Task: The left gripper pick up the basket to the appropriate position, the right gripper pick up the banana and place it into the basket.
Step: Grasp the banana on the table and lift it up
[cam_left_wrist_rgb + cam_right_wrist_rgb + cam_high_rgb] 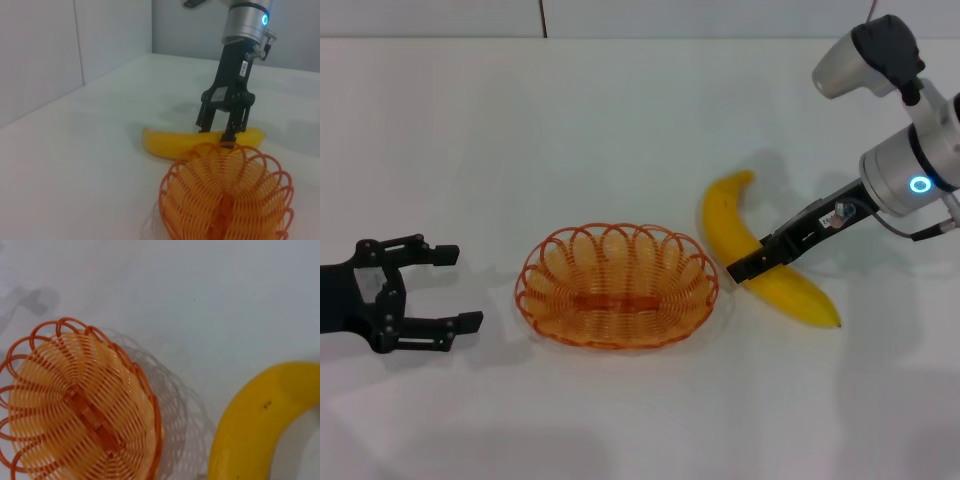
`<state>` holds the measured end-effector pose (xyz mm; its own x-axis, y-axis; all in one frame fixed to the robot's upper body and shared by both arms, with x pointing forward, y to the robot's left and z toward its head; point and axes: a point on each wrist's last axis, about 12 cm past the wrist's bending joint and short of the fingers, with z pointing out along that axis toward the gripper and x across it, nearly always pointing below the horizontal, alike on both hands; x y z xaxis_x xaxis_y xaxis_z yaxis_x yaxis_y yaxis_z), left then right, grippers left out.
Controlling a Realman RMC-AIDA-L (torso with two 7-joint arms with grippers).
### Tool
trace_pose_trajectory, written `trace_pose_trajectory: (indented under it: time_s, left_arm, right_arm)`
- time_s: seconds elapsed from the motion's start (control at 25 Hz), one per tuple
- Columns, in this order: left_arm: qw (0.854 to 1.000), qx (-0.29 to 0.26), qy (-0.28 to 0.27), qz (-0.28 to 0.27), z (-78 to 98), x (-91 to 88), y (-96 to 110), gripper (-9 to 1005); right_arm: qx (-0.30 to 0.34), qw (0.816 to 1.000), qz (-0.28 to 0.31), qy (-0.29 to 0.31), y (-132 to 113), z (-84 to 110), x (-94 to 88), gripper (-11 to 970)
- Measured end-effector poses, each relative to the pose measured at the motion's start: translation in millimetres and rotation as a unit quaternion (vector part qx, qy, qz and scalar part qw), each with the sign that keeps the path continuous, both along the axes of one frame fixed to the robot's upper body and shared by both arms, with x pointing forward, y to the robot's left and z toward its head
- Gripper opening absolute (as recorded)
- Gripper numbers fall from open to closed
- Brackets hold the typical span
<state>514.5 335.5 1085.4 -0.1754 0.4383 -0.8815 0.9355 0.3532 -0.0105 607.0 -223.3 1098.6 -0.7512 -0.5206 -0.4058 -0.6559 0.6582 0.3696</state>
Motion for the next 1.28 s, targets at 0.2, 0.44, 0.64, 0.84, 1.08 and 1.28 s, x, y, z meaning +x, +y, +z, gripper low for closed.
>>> trace_pose_trajectory:
  time_s: [0.2,0.44,0.64,0.84,1.08,1.28]
  left_arm:
    - [1.0,-0.003,-0.001,0.0,0.4,0.1,-1,905]
    - [1.0,-0.004,-0.001,0.0,0.2,0.0,-1,905]
    - [1.0,-0.004,0.0,0.001,-0.1,-1.6,1,905]
    - [1.0,-0.003,0.001,0.006,-0.2,-4.0,5,905]
    - [1.0,-0.002,0.002,0.008,-0.7,-5.4,6,905]
    - [1.0,0.001,0.002,0.011,-0.6,-7.0,10,905]
  right_arm:
    - [-0.008,1.0,0.009,0.002,1,-1.0,-1.1,765]
    - [-0.009,1.0,0.009,0.002,2,-1.1,-1.0,513]
    - [-0.008,1.0,0.007,-0.002,0,1.2,0.0,501]
    - [-0.006,1.0,0.001,-0.015,-6,13.3,3.0,501]
    - [-0.014,0.999,0.003,-0.037,-15,33.1,5.0,501]
    - [-0.031,0.996,0.028,-0.078,-25,64.5,2.7,500]
